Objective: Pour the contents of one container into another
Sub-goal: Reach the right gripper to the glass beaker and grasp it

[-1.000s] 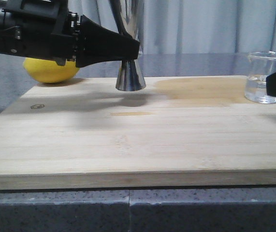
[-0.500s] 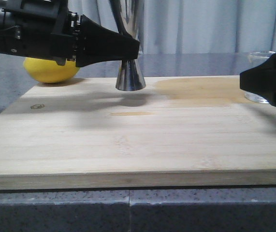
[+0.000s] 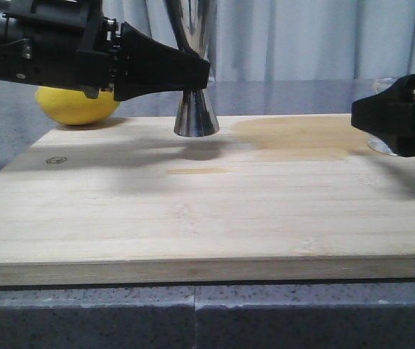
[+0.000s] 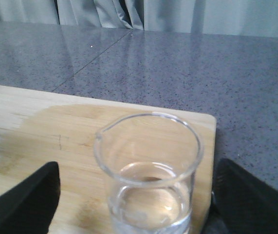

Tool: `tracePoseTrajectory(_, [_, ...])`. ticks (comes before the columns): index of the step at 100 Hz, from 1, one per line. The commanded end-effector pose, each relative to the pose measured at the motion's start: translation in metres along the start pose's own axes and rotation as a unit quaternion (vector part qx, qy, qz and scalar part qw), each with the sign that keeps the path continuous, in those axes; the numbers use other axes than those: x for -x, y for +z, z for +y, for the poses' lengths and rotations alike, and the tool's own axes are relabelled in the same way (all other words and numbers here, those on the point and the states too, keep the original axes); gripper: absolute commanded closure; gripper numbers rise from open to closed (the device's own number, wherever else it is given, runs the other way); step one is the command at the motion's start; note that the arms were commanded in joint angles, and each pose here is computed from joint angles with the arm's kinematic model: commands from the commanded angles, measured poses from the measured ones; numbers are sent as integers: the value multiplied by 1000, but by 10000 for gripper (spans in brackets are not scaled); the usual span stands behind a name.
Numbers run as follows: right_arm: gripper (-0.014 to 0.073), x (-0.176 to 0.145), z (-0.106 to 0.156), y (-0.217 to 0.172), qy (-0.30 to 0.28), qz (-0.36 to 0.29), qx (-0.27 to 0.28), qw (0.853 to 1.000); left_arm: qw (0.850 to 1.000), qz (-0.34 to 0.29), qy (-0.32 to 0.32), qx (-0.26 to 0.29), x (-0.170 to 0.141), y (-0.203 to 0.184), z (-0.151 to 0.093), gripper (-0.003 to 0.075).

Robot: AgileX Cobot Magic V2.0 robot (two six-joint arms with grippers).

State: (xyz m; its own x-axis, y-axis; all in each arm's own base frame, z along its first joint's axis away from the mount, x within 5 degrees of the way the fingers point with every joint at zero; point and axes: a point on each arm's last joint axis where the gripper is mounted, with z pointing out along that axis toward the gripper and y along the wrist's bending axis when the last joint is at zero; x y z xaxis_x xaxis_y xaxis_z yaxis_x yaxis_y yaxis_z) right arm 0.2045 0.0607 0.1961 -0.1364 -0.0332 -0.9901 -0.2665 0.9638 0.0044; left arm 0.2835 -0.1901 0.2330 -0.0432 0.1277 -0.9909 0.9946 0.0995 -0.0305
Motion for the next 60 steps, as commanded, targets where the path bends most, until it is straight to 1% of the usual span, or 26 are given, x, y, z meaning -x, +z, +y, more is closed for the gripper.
tracePoseTrajectory(1, [12,16,0,5,-6,-70,1,998,997,-78,13,-26,32,-2,-8,713])
tracePoseTrajectory(23, [12,10,-1,10,1,-69,-10,998,997,-77,14,-27,32,-2,-8,713])
tracePoseTrajectory(33, [18,10,-2,11,1,-79,-11,997,997,-76,14,-28,32,-2,-8,713])
tracePoseTrajectory(39, [48,11,-2,11,2,-82,-13,997,997,-76,14,-28,32,-2,-8,713])
tracePoseTrajectory(48, [127,11,-2,11,-5,-84,-14,996,997,-76,14,-28,32,-2,-8,713])
tracePoseTrajectory(53, [158,11,-2,11,-6,-84,-14,996,997,-76,14,-28,32,-2,-8,713])
tracePoseTrajectory(60, [178,11,-2,11,-6,-84,-14,996,997,-76,14,-28,32,-2,-8,713])
